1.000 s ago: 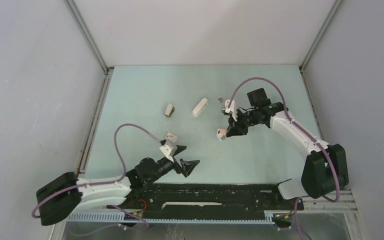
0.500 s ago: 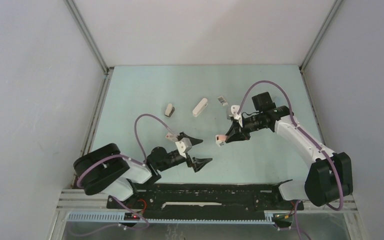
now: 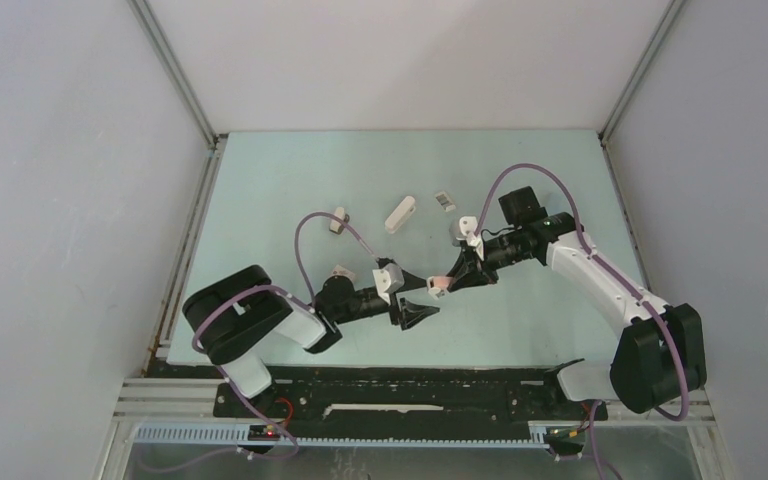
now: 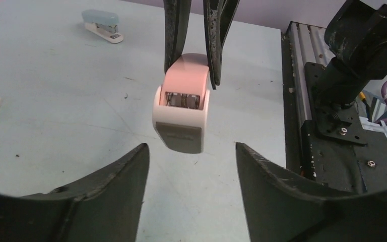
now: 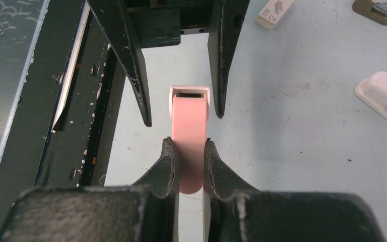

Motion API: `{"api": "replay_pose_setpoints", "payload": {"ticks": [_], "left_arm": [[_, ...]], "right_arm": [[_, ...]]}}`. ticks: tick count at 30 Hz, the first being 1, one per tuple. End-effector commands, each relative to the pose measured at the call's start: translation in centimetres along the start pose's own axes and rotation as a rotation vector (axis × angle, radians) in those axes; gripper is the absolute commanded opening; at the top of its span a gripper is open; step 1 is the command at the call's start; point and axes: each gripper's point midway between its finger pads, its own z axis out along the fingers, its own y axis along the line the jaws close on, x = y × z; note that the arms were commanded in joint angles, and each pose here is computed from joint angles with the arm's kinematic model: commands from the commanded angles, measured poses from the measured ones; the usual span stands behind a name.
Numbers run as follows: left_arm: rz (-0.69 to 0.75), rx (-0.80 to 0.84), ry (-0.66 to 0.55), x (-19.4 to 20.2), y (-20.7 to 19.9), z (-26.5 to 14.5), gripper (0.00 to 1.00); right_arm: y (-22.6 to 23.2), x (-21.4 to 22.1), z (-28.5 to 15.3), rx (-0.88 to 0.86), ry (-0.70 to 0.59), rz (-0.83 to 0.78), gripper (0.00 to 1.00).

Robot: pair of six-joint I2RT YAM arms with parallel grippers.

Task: Unload the staples from the stapler
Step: Unload the staple at the center of the board.

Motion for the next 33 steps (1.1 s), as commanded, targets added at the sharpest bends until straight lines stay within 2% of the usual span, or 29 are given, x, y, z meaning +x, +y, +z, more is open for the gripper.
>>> {"api": "replay_pose_setpoints", "payload": {"ticks": [1, 5, 14, 17, 24, 33], "left_arm": [[-0.011, 0.074, -0.066, -2.1, -0.4, 1.7, 0.64], [-0.033, 0.072, -0.063, -1.9, -0.2, 1.9, 0.56], [-0.073, 0.031, -0.049, -1.4, 0.9, 1.1, 0.22], [-0.081, 0.000, -0.041, -1.1, 1.7, 0.1, 0.16], [-0.128, -0.096, 0.032, 0.6, 4.0, -2.5, 0.08], [-0.179, -0.144, 0.191, 3.6, 5.5, -2.9, 0.03]], "right_arm": [[0.6, -0.5, 0.3, -0.031, -0.028, -0.014, 0.00], [0.5, -0.2, 0.3, -0.030, -0.024, -0.005, 0.00], [0.2, 0.5, 0.4, -0.026, -0.002, 0.009, 0.00], [-0.1, 1.3, 0.2, -0.015, 0.022, 0.017, 0.00], [-1.7, 4.3, 0.0, 0.042, 0.158, 0.040, 0.00], [-3.0, 7.3, 0.9, 0.078, 0.296, 0.097, 0.00]]}}
